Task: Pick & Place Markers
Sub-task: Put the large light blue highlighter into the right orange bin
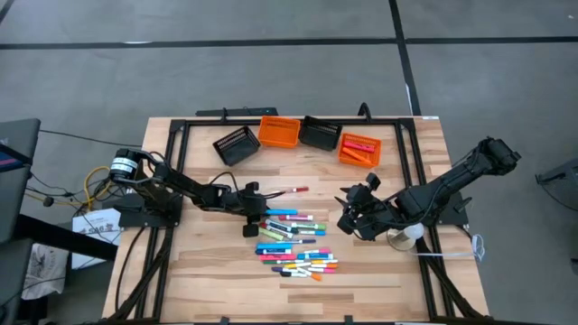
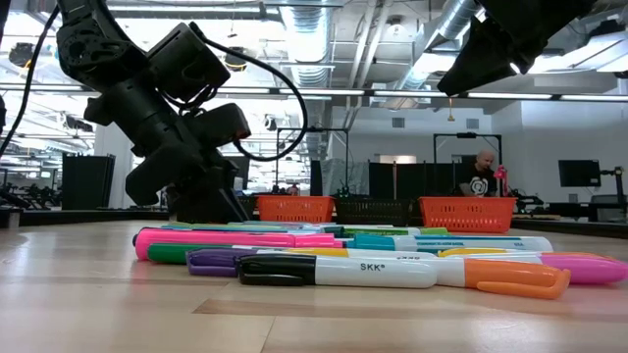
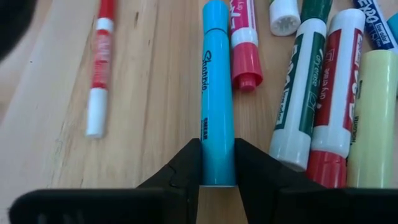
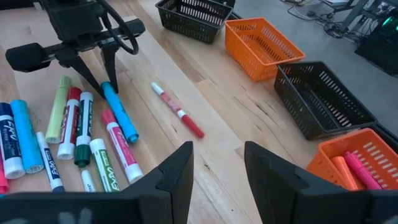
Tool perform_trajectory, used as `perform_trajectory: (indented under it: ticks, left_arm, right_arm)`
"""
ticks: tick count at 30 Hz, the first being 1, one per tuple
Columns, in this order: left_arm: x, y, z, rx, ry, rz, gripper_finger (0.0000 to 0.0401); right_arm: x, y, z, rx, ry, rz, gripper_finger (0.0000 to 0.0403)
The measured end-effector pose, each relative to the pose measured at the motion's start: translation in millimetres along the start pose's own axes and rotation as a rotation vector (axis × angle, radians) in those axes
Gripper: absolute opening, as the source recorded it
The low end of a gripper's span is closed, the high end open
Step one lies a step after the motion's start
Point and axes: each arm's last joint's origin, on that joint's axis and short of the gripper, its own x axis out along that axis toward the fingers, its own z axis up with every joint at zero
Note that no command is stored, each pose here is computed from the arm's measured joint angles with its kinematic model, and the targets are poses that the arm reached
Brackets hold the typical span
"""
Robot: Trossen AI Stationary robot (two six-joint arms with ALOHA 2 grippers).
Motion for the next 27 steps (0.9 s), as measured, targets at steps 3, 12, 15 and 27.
perform_trajectory:
  ticks: [3,12,15,27]
  left_arm:
    - [-0.7,0.2,1.5,0.008,-0.012,0.001,0.0086]
    - [-11.6,1.5,14.7,-0.001,-0.102,0.003,0.0086]
    - [-21.1,1.7,23.4,-0.01,-0.157,-0.004,0.0087]
    - [-69.5,-20.5,62.3,-0.015,-0.492,-0.09,0.0087]
  right_arm:
    - [0.0,0.0,0.0,0.0,0.0,0.0,0.0134]
    - [0.0,0.4,0.7,0.006,-0.005,0.003,0.0133]
    - [0.0,1.0,1.3,0.014,-0.009,0.007,0.0134]
    - [-1.3,9.8,12.6,0.073,-0.082,0.096,0.0138]
